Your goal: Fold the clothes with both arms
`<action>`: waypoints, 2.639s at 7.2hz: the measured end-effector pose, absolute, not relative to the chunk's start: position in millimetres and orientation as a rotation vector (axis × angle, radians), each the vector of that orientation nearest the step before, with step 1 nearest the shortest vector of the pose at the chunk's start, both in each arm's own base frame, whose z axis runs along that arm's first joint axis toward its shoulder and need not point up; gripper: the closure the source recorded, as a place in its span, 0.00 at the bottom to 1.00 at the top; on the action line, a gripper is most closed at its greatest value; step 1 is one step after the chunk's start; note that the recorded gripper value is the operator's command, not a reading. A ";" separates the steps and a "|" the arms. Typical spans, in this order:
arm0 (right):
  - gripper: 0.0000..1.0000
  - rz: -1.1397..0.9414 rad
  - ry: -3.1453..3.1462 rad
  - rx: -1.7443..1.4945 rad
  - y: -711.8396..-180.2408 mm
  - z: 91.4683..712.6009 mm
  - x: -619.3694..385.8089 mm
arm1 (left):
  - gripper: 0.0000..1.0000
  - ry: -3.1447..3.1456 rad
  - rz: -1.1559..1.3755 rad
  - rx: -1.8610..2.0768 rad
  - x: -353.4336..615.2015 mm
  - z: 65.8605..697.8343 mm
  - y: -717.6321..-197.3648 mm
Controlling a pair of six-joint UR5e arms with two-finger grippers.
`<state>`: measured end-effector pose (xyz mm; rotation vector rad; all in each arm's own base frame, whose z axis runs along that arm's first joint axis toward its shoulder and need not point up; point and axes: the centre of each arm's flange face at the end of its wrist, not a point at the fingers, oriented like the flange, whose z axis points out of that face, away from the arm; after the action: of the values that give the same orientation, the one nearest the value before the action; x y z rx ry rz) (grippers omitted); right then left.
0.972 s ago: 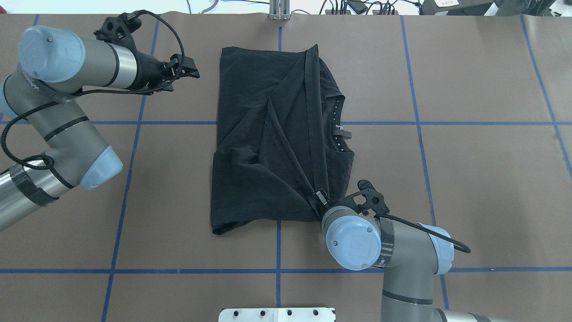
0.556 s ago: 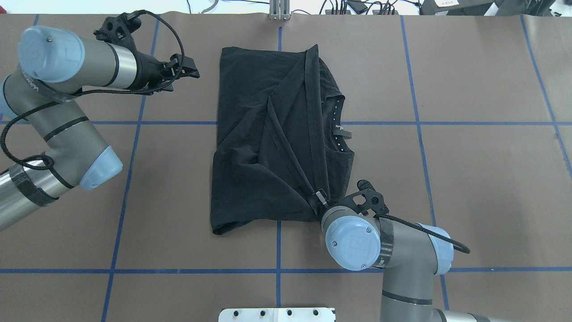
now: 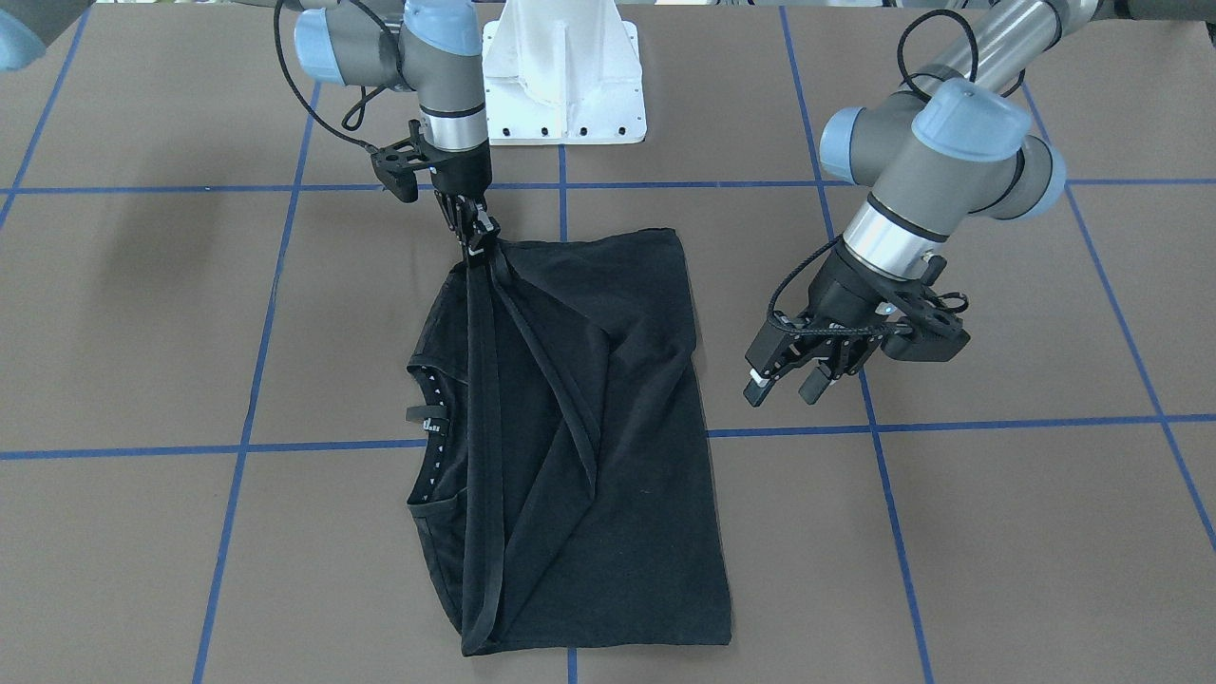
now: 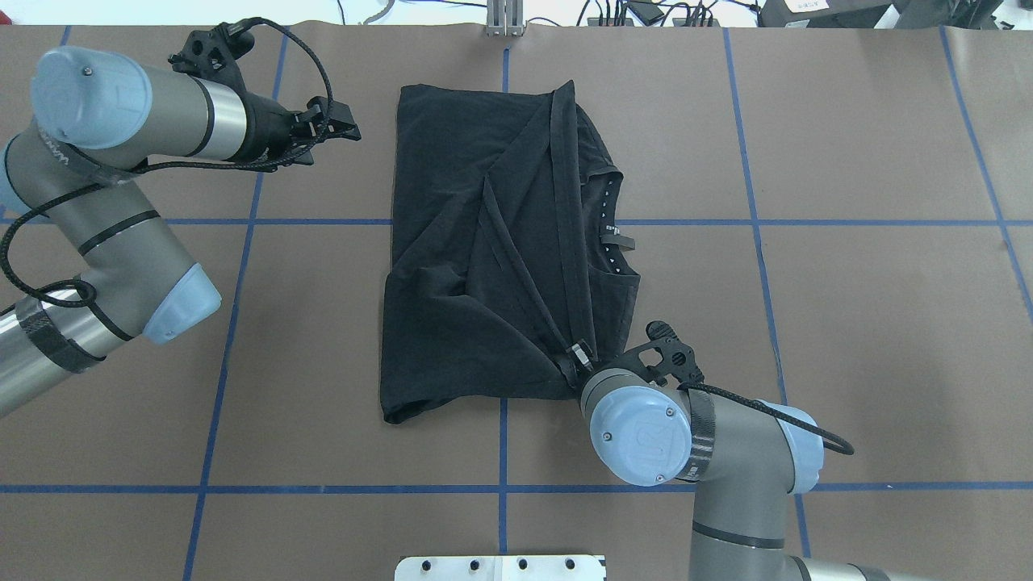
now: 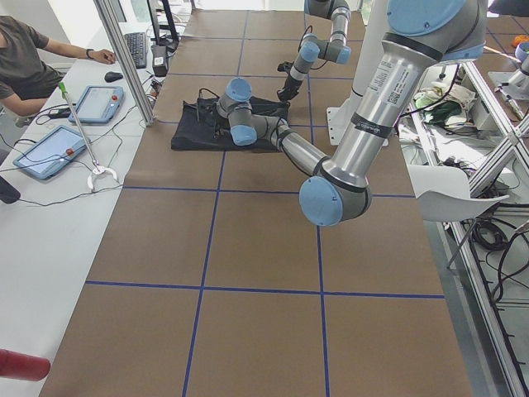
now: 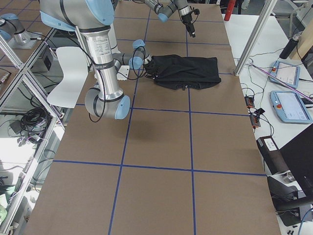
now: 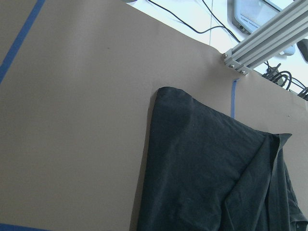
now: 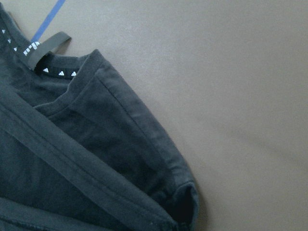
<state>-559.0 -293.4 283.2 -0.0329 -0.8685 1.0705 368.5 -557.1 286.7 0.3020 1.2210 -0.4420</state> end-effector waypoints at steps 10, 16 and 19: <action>1.00 1.056 -0.845 -0.060 -279.0 273.1 -520.2 | 0.32 1.228 -0.716 0.074 513.3 322.0 -281.4; 1.00 1.050 -0.847 -0.071 -277.7 270.9 -521.8 | 1.00 1.207 -0.655 0.020 536.1 324.8 -240.4; 1.00 1.049 -0.849 -0.070 -278.5 269.9 -521.1 | 1.00 1.182 -0.641 0.013 540.3 323.9 -233.3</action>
<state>-521.1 -278.5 269.9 -0.0700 -0.8489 1.0485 540.3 -233.3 323.9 0.0133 1.1818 -0.6413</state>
